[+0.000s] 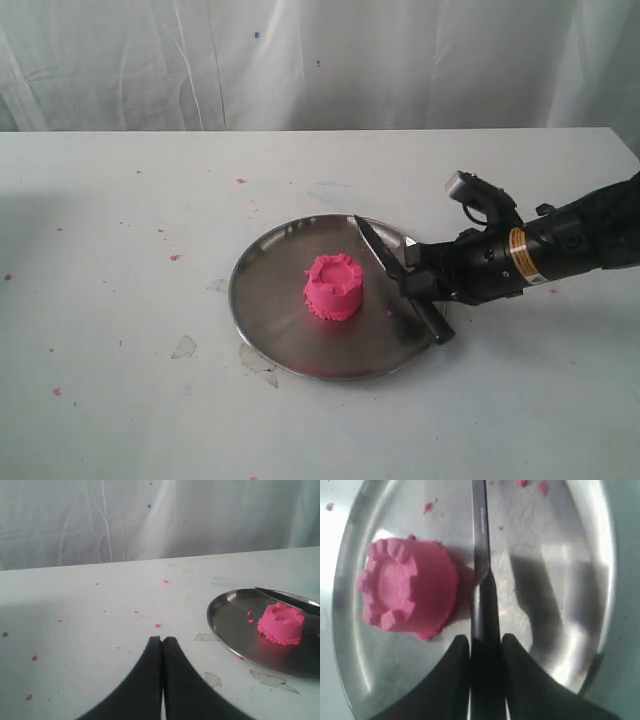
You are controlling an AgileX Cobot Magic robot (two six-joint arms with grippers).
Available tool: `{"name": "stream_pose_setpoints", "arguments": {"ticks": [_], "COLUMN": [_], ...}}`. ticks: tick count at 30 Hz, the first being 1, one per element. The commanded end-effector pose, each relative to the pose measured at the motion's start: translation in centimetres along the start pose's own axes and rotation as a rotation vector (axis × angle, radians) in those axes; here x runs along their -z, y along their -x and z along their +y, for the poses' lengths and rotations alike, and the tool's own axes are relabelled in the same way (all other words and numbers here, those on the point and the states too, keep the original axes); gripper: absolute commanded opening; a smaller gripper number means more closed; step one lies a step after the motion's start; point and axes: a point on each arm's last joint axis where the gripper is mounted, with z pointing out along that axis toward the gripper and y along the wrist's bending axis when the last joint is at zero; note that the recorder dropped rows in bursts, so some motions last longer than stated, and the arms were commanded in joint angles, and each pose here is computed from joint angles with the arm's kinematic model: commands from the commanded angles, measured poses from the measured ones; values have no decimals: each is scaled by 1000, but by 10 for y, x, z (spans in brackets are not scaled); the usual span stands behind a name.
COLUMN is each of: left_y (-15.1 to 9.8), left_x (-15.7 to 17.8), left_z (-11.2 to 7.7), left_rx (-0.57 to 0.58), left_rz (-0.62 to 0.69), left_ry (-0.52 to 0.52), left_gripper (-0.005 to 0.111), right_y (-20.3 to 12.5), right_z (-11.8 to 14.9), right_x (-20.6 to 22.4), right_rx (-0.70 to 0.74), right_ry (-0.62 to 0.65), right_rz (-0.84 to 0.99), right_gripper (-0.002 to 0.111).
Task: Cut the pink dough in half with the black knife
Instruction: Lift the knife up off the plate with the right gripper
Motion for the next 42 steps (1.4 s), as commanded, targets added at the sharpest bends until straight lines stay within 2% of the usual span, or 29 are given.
{"name": "stream_pose_setpoints", "arguments": {"ticks": [1,5,9,11,16,18,21,38,42], "left_y": [-1,-1,-1,-1,-1,-1,-1,-1,-1], "left_x": [0,0,0,0,0,0,0,0,0], "left_z": [0,0,0,0,0,0,0,0,0], "left_rx": [5,5,5,5,5,5,5,5,5], "left_rz": [6,6,6,6,6,6,6,6,6], "left_ry": [-7,-7,-7,-7,-7,-7,-7,-7,-7], "left_gripper": [0,0,0,0,0,0,0,0,0], "right_y": [14,21,25,26,34,38,39,16,2], "right_z": [18,39,66,73,81,83,89,86,60], "right_x": [23,44,67,75,99,110,122,122,117], "right_rx": [119,195,357,428,632,644,650,619,597], "right_ry": [-16,38,60,18,-233,-302,-333,-310,-493], "right_rz": [-84,-134,-199,-234,-363,-410,-453,-418,-398], "right_gripper": [0,0,0,0,0,0,0,0,0]}}
